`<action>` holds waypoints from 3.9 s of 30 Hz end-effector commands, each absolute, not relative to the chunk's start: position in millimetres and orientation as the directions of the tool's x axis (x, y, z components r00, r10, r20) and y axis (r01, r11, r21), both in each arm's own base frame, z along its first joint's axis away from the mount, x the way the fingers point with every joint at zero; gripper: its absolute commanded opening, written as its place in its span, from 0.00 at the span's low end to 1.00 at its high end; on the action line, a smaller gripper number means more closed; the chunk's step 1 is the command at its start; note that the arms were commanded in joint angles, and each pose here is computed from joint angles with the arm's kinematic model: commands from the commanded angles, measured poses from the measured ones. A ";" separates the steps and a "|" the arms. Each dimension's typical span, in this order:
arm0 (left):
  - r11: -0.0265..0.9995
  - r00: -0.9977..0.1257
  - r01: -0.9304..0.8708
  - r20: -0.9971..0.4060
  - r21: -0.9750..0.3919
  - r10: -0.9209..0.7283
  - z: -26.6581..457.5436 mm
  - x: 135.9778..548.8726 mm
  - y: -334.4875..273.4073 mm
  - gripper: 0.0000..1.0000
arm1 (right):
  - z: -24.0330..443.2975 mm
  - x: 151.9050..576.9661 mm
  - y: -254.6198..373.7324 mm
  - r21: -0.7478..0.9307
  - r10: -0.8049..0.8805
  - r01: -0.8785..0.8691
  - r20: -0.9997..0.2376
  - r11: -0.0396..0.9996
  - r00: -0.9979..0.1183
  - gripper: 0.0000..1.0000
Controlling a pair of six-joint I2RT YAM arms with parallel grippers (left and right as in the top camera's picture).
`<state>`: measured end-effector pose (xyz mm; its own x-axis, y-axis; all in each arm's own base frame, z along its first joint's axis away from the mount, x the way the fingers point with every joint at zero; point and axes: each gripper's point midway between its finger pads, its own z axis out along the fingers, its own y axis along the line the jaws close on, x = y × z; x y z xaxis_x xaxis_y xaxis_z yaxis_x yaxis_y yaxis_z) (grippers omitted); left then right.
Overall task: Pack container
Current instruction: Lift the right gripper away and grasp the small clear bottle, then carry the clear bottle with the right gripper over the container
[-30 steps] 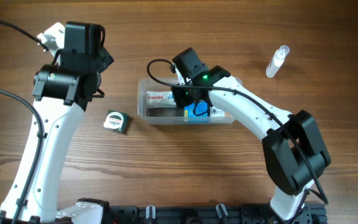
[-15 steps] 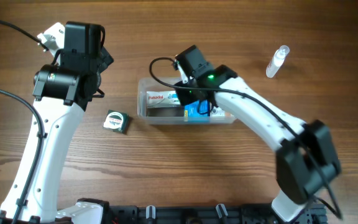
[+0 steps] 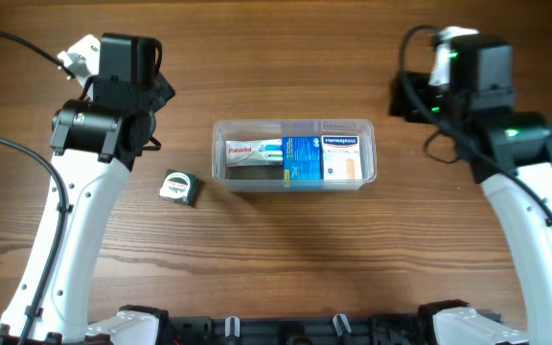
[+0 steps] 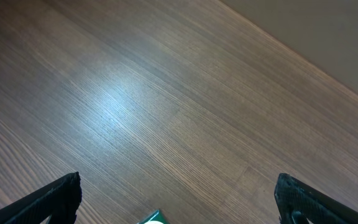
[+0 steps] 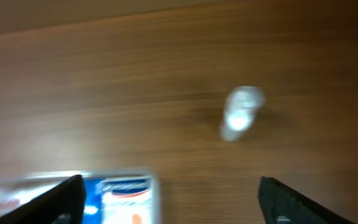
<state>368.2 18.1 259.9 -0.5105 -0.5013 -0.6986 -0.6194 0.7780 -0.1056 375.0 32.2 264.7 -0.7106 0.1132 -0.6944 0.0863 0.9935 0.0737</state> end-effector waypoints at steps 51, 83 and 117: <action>0.770 -0.493 -0.629 -0.711 -0.108 -0.502 264.9 368.4 21.5 1.00 | 79.9 477.2 -50.7 -0.051 0.196 0.262 -0.528 0.964 -0.826 0.62; 0.770 -0.493 -0.628 -0.711 -0.108 -0.502 264.9 368.5 21.4 1.00 | 84.0 473.3 -41.4 -0.010 0.197 0.235 -0.513 0.972 -0.836 0.19; 0.770 -0.493 -0.629 -0.711 -0.108 -0.502 264.9 368.4 21.5 1.00 | 231.9 310.8 261.5 -0.085 -0.579 -0.711 -0.652 0.698 -0.490 0.07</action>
<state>368.2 18.1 259.9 -0.5103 -0.5016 -0.6986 -0.6196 0.7778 -0.1059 318.6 238.1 247.5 -0.5213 -0.5197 -0.6769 -0.6126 0.7801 -0.1272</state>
